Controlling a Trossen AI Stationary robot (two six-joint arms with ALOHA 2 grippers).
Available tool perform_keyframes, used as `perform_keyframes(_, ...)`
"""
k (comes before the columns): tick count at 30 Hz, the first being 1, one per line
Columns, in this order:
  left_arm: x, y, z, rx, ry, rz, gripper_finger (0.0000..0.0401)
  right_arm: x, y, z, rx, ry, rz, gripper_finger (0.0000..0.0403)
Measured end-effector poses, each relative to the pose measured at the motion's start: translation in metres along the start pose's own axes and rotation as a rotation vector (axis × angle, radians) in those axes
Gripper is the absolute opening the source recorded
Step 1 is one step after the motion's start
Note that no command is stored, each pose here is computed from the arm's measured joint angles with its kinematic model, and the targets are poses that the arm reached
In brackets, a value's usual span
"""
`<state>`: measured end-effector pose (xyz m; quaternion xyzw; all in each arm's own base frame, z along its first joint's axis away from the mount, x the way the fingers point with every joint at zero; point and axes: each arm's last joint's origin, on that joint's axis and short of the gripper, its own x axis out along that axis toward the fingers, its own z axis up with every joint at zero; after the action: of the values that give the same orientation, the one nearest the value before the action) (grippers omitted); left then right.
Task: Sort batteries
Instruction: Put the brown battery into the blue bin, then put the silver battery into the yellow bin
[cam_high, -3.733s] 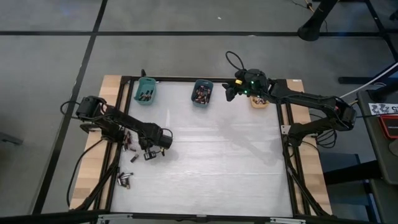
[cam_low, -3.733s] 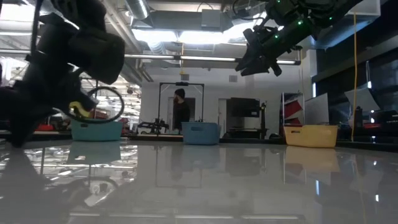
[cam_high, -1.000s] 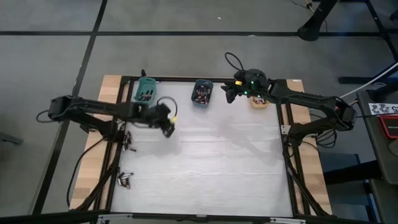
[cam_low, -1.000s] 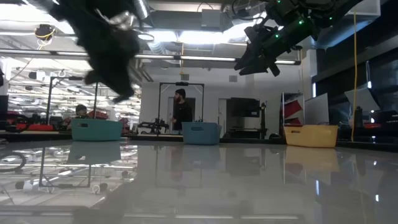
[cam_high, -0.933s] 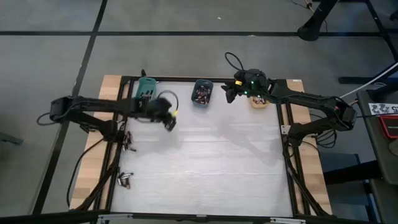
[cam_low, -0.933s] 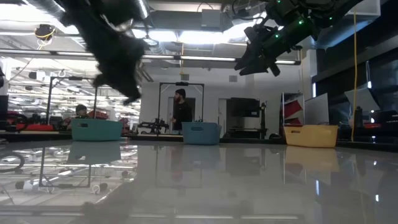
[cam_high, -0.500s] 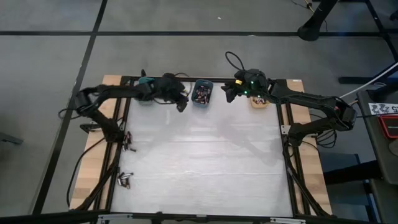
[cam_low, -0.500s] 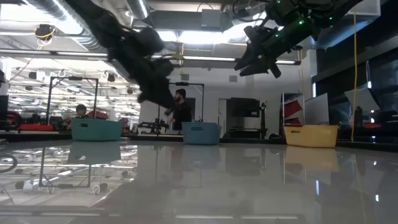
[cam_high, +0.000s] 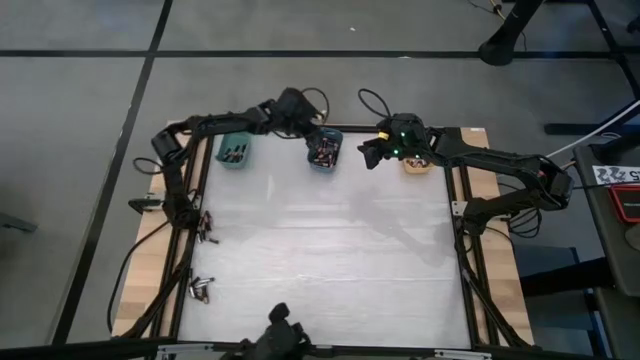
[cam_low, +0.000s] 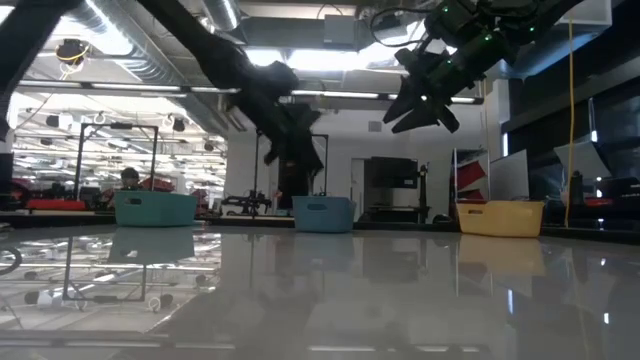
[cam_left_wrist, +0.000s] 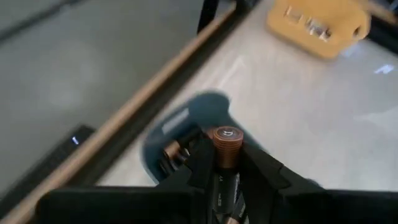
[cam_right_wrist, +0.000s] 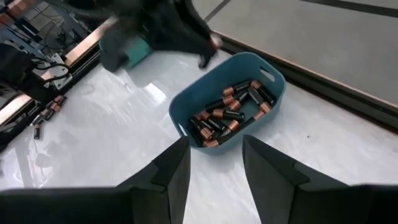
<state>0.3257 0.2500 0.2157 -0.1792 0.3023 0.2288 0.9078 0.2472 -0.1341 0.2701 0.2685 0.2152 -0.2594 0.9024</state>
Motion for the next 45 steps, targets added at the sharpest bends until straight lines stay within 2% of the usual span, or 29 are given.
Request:
perform_keyframes(8, 0.035, -0.009, -0.024, -0.132, 0.115, -0.060, 0.0049, 0.000, -0.001, -0.002, -0.006, 0.025, -0.011, 0.0147)
perform_keyframes(19, 0.036, -0.011, -0.024, -0.158, 0.116, -0.062, 0.0149, 0.000, -0.001, -0.002, -0.025, 0.024, -0.010, 0.0147)
perform_keyframes(21, 0.028, -0.010, -0.017, -0.168, 0.112, -0.087, 0.0161, 0.000, -0.001, -0.002, -0.025, 0.024, -0.010, 0.0147)
perform_keyframes(23, 0.013, -0.014, -0.002, -0.111, 0.067, -0.126, 0.0167, 0.000, -0.001, -0.002, -0.025, 0.024, -0.010, 0.0147)
perform_keyframes(25, -0.010, -0.017, 0.014, -0.056, 0.040, -0.107, 0.0169, 0.000, -0.001, -0.002, -0.025, 0.020, -0.009, 0.0147)
perform_keyframes(27, -0.032, -0.020, 0.023, 0.002, 0.057, -0.014, 0.0168, 0.000, -0.001, -0.002, -0.027, 0.017, -0.008, 0.0147)
perform_keyframes(29, -0.051, -0.018, 0.021, 0.067, 0.142, 0.149, 0.0163, 0.000, 0.000, -0.001, -0.030, 0.007, -0.005, 0.0147)
perform_keyframes(31, -0.066, -0.008, 0.017, 0.111, 0.246, 0.281, 0.0157, 0.000, -0.001, 0.000, -0.035, -0.002, -0.020, 0.0147)
perform_keyframes(35, -0.080, 0.042, 0.001, 0.035, 0.446, 0.368, 0.0145, 0.000, -0.001, 0.001, -0.053, -0.013, -0.036, 0.0147)
perform_keyframes(40, -0.089, 0.106, -0.008, -0.084, 0.453, 0.463, 0.0135, 0.000, -0.001, 0.001, -0.054, -0.016, -0.034, 0.0147)
perform_keyframes(45, -0.091, 0.146, -0.019, -0.180, 0.442, 0.495, 0.0118, 0.000, -0.001, 0.001, -0.046, -0.018, -0.033, 0.0147)
